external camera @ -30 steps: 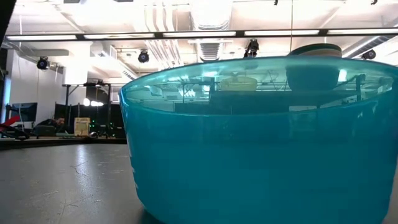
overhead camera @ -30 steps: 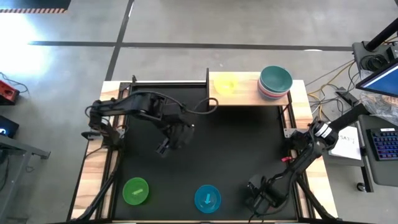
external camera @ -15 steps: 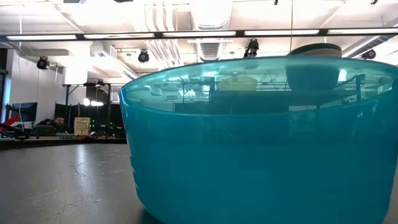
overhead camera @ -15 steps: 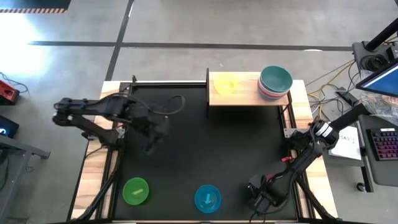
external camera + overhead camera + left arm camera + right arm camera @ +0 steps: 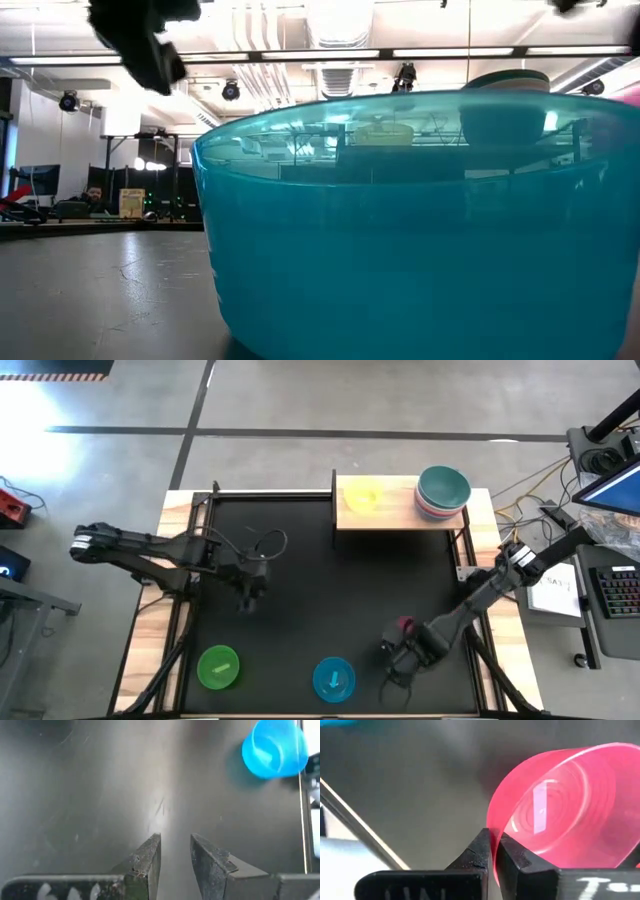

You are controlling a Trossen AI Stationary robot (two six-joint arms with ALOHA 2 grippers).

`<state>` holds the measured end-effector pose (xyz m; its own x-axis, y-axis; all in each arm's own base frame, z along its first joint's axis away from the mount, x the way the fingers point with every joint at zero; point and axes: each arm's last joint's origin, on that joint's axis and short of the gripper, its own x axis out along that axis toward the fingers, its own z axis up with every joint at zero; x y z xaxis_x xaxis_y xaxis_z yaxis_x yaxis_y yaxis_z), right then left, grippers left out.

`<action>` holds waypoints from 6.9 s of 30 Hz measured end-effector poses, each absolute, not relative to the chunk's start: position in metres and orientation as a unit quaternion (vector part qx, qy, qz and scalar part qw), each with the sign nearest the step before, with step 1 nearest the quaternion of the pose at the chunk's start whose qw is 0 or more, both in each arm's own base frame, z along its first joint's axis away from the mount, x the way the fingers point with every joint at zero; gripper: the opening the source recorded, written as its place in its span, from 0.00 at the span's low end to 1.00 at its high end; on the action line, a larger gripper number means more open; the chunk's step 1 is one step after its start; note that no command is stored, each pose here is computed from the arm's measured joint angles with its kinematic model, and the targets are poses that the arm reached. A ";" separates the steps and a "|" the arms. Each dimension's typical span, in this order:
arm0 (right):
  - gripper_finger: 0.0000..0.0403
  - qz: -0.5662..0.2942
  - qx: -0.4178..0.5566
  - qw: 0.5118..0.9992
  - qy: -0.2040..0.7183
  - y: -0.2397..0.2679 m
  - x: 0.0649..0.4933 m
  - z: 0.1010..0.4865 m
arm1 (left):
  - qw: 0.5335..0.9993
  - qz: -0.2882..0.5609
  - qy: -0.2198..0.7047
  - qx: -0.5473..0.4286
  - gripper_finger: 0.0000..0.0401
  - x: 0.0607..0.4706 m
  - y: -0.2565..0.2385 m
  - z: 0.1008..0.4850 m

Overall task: Place and stack bowls onto a shelf
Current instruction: Stack the red bowl on top of the yellow bowl on the shelf, then stack the green bowl on top of the red stacked bowls on the shelf

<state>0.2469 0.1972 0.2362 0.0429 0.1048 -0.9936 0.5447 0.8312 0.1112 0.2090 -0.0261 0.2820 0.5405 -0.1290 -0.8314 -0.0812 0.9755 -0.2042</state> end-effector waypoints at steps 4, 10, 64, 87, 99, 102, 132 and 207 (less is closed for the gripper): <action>0.02 -0.098 0.179 0.735 0.646 0.184 0.267 0.257 | 0.899 -0.090 0.419 -0.091 0.22 0.233 -0.033 0.273; 0.02 0.015 0.036 0.794 0.607 0.172 0.285 0.279 | 0.927 -0.207 0.302 0.085 0.22 0.268 -0.045 0.268; 0.02 0.285 -0.036 0.832 0.475 0.142 0.332 0.306 | 0.868 -0.429 0.158 0.196 0.04 0.374 -0.073 0.234; 0.31 0.213 -0.024 0.835 0.508 0.129 0.326 0.326 | 0.864 -0.439 0.159 0.188 0.00 0.373 -0.073 0.233; 0.30 0.085 -0.048 0.822 0.562 0.108 0.309 0.362 | 0.878 -0.395 0.173 0.208 0.00 0.376 -0.053 0.233; 0.29 0.039 -0.041 0.816 0.575 0.104 0.301 0.371 | 0.882 -0.378 0.182 0.213 0.00 0.378 -0.038 0.237; 0.25 -0.056 -0.096 0.823 0.557 0.072 0.234 0.392 | 0.911 -0.073 0.221 0.340 0.00 0.395 0.176 0.325; 0.24 -0.043 -0.113 0.823 0.556 0.071 0.233 0.373 | 0.830 -0.216 0.514 0.026 0.19 0.394 0.081 0.357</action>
<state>0.2332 0.0711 0.3727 0.3788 -0.1968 -0.9043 -0.0539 0.9708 -0.2338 0.3935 0.0805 0.3567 0.3776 -0.3314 -0.8646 0.3846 0.9055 -0.1791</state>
